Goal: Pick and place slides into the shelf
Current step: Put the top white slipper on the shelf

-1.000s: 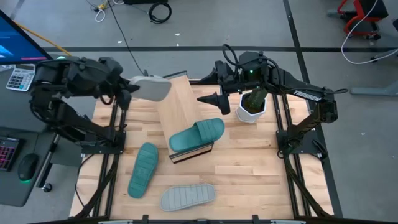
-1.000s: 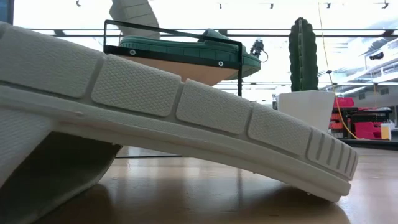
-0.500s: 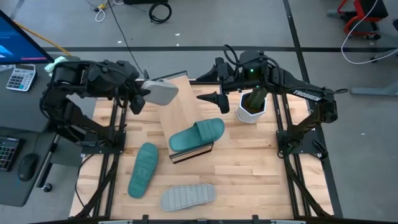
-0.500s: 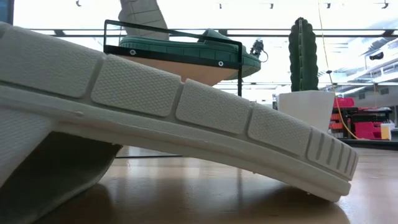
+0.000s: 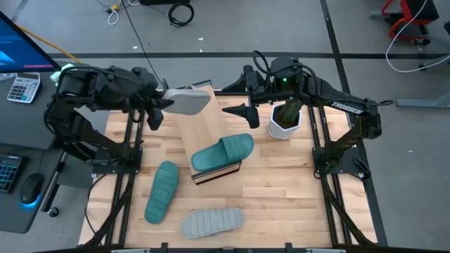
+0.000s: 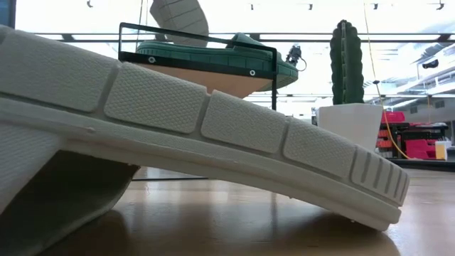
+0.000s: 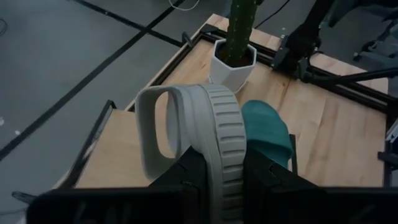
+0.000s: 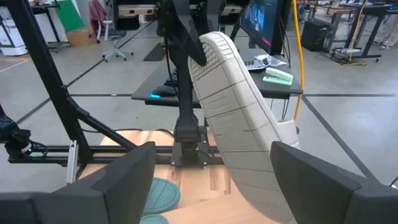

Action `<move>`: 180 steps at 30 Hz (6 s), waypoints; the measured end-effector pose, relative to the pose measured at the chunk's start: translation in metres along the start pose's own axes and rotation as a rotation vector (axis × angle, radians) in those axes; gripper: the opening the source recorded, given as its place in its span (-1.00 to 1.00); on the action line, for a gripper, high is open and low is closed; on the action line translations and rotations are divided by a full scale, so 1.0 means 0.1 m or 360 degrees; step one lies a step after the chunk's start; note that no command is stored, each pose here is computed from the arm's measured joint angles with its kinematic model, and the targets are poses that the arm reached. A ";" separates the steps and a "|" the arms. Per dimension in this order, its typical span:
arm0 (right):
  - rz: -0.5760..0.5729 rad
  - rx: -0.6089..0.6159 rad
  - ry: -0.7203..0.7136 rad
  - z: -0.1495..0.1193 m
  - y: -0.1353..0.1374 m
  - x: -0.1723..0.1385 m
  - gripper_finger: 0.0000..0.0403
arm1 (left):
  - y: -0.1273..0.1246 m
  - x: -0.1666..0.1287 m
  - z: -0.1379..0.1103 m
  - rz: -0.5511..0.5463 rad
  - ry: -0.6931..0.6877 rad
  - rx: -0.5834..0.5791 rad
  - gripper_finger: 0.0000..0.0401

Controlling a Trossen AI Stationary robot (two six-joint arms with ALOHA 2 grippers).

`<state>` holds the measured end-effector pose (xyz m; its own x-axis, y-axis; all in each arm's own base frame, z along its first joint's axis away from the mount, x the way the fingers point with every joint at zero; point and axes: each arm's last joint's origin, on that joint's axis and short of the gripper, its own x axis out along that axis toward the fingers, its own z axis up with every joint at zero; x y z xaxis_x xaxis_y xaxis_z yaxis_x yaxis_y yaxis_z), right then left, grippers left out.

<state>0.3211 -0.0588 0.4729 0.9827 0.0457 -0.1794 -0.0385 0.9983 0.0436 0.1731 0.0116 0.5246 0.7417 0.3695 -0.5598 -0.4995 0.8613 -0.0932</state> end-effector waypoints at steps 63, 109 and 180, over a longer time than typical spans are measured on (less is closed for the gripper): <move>0.0472 -0.0068 -0.0256 -0.18 0.06 0.78 0.46 | -0.32 0.47 0.07 -0.0386 0.0243 -0.0032 -0.71; -0.0131 0.0159 -0.0021 0.04 -0.09 -0.12 0.32 | 0.29 0.17 -0.92 -0.0152 -0.0931 0.0963 -0.71; -0.0262 0.0507 0.0003 -0.04 -0.04 0.04 0.21 | 1.23 1.27 -1.86 -0.0145 -0.0765 0.1138 -0.72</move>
<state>0.3247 -0.0628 0.4676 0.9707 -0.1144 -0.2112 0.1789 0.9310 0.3182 0.1229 0.0997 0.2886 0.9546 0.2566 -0.1514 -0.1471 0.8478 0.5096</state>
